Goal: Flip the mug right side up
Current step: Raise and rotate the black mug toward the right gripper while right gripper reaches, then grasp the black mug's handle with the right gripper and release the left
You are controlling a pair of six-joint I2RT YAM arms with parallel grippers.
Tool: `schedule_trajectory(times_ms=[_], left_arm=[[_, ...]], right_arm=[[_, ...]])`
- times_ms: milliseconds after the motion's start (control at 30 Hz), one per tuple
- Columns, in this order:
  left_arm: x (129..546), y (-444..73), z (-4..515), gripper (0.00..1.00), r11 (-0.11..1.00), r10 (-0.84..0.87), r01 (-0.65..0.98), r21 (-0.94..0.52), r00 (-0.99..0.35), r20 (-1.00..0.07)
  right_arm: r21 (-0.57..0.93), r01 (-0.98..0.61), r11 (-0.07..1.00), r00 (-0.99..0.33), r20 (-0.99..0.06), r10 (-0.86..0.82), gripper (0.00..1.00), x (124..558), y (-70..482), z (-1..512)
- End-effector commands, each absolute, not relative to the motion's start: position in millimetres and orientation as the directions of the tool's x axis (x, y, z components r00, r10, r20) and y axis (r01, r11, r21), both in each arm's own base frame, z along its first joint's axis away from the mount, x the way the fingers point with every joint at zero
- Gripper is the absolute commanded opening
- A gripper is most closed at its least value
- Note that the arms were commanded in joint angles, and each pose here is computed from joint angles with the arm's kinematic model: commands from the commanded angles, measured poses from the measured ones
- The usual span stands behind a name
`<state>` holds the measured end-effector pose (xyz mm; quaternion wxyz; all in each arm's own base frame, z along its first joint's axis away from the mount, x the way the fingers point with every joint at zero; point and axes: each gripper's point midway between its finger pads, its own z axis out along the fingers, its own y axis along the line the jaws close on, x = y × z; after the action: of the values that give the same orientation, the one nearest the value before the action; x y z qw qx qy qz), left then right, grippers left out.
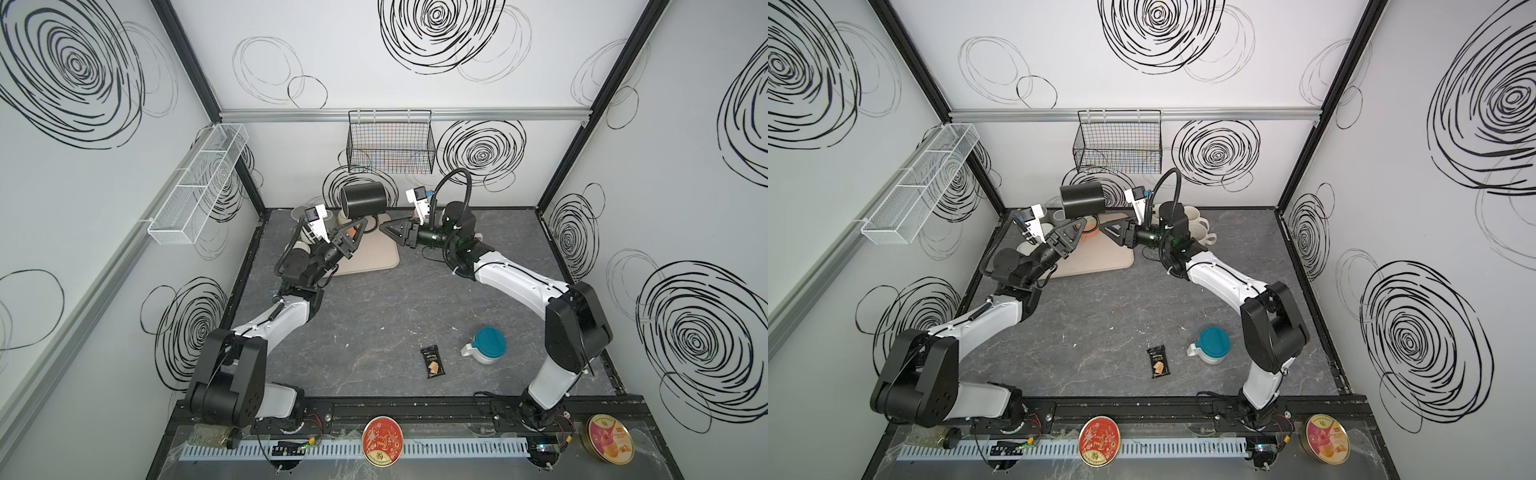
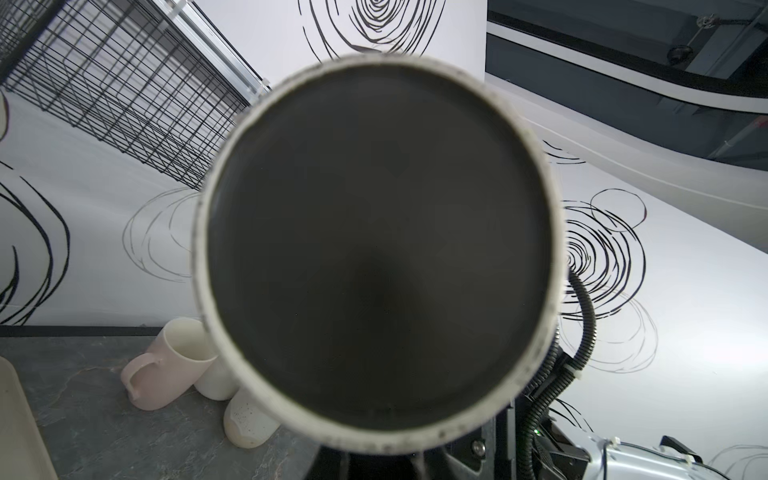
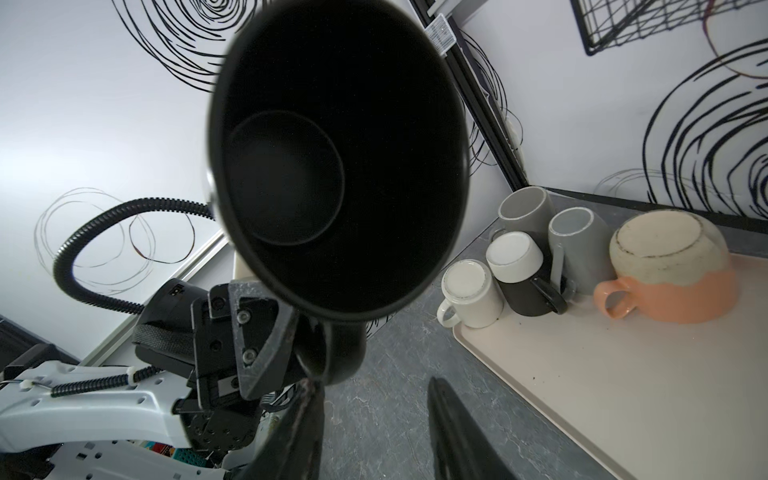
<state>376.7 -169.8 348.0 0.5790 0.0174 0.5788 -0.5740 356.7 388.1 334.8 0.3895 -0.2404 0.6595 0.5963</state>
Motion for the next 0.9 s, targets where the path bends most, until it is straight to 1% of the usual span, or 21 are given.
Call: schedule_trajectory(times_ms=[0, 233, 433, 467, 500, 567, 667, 700, 867], left_arm=[[351, -171, 405, 0.00, 0.276, -0.683, 0.826, -0.492, -0.191, -0.705], [341, -184, 416, 0.00, 0.174, -0.698, 0.863, -0.475, -0.231, -0.677], [338, -193, 415, 0.00, 0.145, -0.681, 0.869, -0.472, -0.258, -0.685], [337, -195, 414, 0.00, 0.141, -0.678, 0.870, -0.472, -0.263, -0.687], [336, -196, 414, 0.00, 0.136, -0.674, 0.871, -0.473, -0.268, -0.688], [336, -197, 412, 0.00, 0.132, -0.669, 0.871, -0.474, -0.275, -0.691], [335, -198, 410, 0.00, 0.133, -0.663, 0.867, -0.481, -0.283, -0.693], [335, -198, 409, 0.00, 0.133, -0.660, 0.866, -0.481, -0.285, -0.695], [334, -201, 405, 0.00, 0.130, -0.644, 0.861, -0.492, -0.305, -0.702]], right_arm=[[0.545, -0.832, 0.103, -0.525, -0.833, 0.175, 0.46, 346, 391, 368], [0.559, -0.826, 0.069, -0.540, -0.821, 0.187, 0.45, 350, 394, 374], [0.558, -0.830, 0.005, -0.547, -0.814, 0.195, 0.39, 346, 399, 387], [0.559, -0.829, -0.003, -0.548, -0.813, 0.198, 0.37, 345, 399, 387], [0.558, -0.830, -0.011, -0.549, -0.812, 0.201, 0.32, 344, 399, 388], [0.557, -0.830, -0.028, -0.551, -0.810, 0.202, 0.16, 342, 399, 389], [0.551, -0.834, -0.039, -0.546, -0.812, 0.208, 0.02, 339, 398, 392], [0.547, -0.836, -0.040, -0.542, -0.814, 0.210, 0.00, 338, 398, 393], [0.523, -0.851, -0.046, -0.520, -0.828, 0.210, 0.00, 335, 396, 398]])
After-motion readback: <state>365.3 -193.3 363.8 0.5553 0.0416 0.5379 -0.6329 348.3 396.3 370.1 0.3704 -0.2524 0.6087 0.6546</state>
